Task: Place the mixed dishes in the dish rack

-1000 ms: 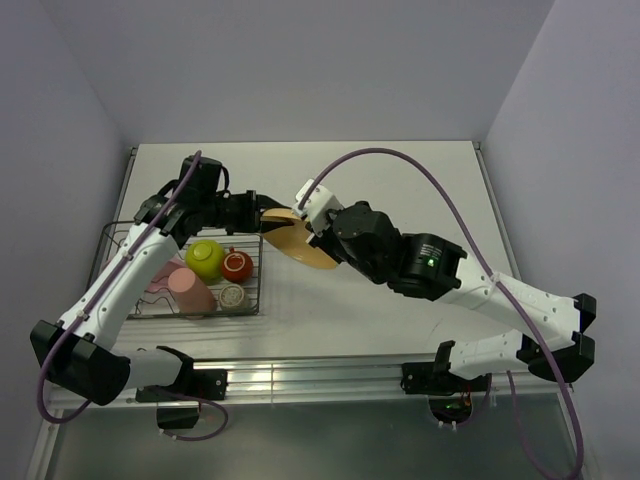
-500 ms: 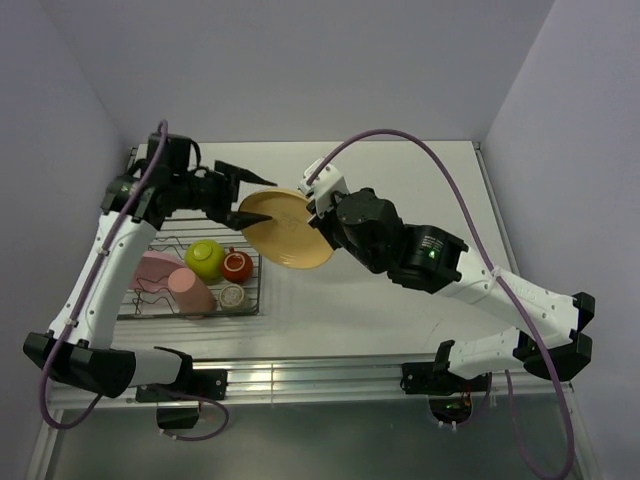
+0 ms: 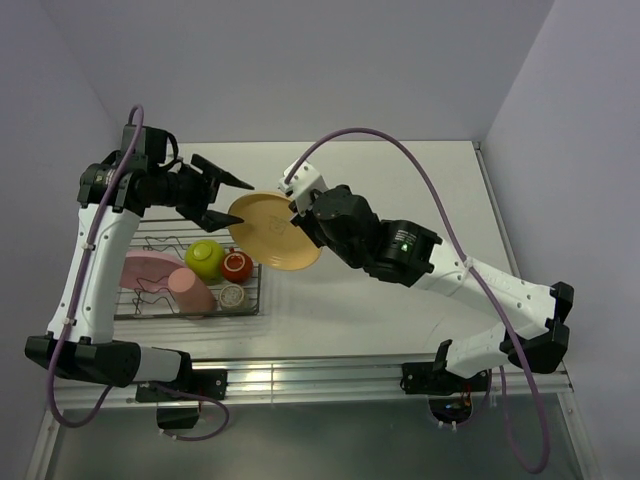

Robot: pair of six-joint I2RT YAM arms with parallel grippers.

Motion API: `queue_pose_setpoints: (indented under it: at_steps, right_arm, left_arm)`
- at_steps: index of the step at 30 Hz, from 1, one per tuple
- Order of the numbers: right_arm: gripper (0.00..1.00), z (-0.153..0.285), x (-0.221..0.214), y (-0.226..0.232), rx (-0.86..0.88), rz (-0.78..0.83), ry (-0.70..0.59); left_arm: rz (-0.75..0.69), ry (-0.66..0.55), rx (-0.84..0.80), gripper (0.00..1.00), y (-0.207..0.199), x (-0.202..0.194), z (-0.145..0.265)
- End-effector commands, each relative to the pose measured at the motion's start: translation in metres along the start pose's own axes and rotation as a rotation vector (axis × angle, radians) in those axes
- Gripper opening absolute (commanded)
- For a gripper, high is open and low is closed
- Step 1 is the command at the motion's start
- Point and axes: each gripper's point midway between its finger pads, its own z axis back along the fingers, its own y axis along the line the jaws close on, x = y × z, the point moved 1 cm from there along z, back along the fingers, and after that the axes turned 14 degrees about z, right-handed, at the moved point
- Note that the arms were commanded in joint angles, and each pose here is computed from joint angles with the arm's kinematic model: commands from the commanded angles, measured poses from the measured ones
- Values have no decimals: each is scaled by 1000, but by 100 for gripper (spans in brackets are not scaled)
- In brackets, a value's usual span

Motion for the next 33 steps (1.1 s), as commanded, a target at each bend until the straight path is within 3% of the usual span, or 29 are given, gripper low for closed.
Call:
queue_pose_setpoints:
  at_steps: [1,10,18,21,22,25,28,30,31,33]
  right_arm:
    - [0,10,42,-18,-40,-56,-127]
    - [0,14,62,-13,-63,25,-181]
    - [0,15,88,10,-55,98,-229]
    - [0,15,95,21,-38,109,-243]
    - [0,15,96,25,-32,113,-246]
    - [0,16,98,28,-20,91,-259]
    - [0,17,98,28,-21,72,-256]
    - [13,18,95,27,-18,52,-244]
    - [36,19,97,26,-19,38,-243]
    - [66,22,93,20,-31,-15,-224]
  left_arm:
    - [-52,-3,-15,72,4,-4,9]
    - [29,27,18,71,23,0,-5]
    - [124,84,-55,67,15,-4,-11]
    - [131,113,-74,53,10,-8,-10]
    - [126,121,-88,36,7,-8,-11]
    - [129,141,-114,0,4,-11,-10]
    - [123,135,-123,0,5,-10,-10]
    - [84,125,-141,0,6,-9,-8]
    - [65,114,-155,0,5,-7,-6]
    - [11,88,-164,0,5,-5,-1]
